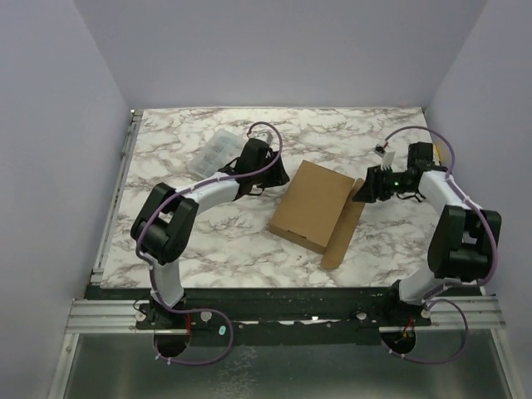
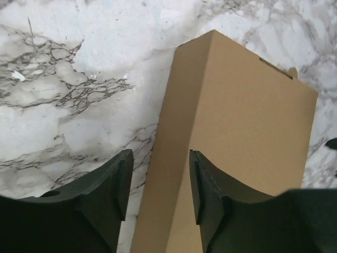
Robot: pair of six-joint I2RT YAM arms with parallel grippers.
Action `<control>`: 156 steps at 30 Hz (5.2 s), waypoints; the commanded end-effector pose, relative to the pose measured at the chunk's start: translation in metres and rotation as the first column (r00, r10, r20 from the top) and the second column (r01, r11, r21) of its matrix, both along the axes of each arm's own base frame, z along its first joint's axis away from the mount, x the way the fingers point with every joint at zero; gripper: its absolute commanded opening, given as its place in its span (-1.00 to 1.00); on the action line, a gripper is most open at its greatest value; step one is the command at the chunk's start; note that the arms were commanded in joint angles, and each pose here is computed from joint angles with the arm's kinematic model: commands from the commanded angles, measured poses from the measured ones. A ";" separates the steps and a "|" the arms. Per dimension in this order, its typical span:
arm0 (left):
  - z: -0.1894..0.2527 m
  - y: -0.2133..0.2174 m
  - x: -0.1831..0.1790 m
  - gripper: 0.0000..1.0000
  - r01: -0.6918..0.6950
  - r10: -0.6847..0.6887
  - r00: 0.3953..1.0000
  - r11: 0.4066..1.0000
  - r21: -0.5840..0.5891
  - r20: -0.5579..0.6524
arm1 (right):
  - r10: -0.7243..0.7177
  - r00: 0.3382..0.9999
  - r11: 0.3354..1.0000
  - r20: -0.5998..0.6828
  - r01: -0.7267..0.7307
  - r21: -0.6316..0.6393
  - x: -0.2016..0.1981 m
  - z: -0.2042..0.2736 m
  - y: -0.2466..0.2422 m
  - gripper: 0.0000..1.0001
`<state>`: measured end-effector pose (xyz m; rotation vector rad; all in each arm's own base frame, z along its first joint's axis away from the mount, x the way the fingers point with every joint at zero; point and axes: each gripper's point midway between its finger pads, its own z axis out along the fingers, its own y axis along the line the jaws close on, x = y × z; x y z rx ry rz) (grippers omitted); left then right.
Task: Fold the paper box
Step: Close the paper box at the center of the board.
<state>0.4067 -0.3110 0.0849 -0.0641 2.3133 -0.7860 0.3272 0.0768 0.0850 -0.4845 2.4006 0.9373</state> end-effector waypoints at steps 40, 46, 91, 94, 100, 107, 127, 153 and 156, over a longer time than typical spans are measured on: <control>0.038 -0.077 -0.018 0.33 0.380 -0.424 0.876 0.900 0.214 0.228 | 0.114 0.914 0.973 0.390 -0.181 0.141 0.041 0.015 -0.032 0.37; 0.105 -0.032 -0.009 0.50 0.250 -0.237 0.908 0.968 0.008 0.347 | 0.400 0.580 0.838 0.710 -0.544 -0.027 -0.072 0.038 0.025 0.99; 0.004 0.050 -0.148 0.36 -0.178 0.174 0.984 0.959 -0.219 -0.036 | 0.773 0.436 0.633 0.461 -0.572 -0.522 -0.119 -0.056 0.101 -0.62; 0.019 0.055 -0.146 0.39 -0.157 0.169 0.985 0.964 -0.213 0.039 | 0.752 0.473 0.659 0.459 -0.543 -0.521 -0.116 -0.059 0.091 -0.72; 0.057 0.063 -0.134 0.48 -0.035 0.036 0.970 0.999 -0.010 0.239 | 0.732 0.490 0.681 0.473 -0.534 -0.501 -0.111 -0.057 0.083 -0.84; 0.046 0.023 -0.108 0.47 0.204 -0.257 0.937 0.953 0.226 0.238 | 0.712 0.526 0.701 0.465 -0.560 -0.440 -0.108 -0.051 0.087 -0.95; -0.009 0.025 -0.092 0.55 0.252 -0.320 0.939 0.889 0.382 0.124 | 0.679 0.607 0.734 0.412 -0.576 -0.361 -0.100 -0.045 0.091 -0.99; -0.030 -0.004 -0.109 0.50 0.336 -0.353 0.935 0.915 0.223 0.041 | 0.699 0.592 0.715 0.400 -0.580 -0.391 -0.084 -0.029 0.096 -0.99; -0.032 -0.007 -0.110 0.49 0.342 -0.357 0.934 0.916 0.211 0.034 | 0.705 0.597 0.709 0.383 -0.585 -0.393 -0.084 -0.030 0.097 -0.99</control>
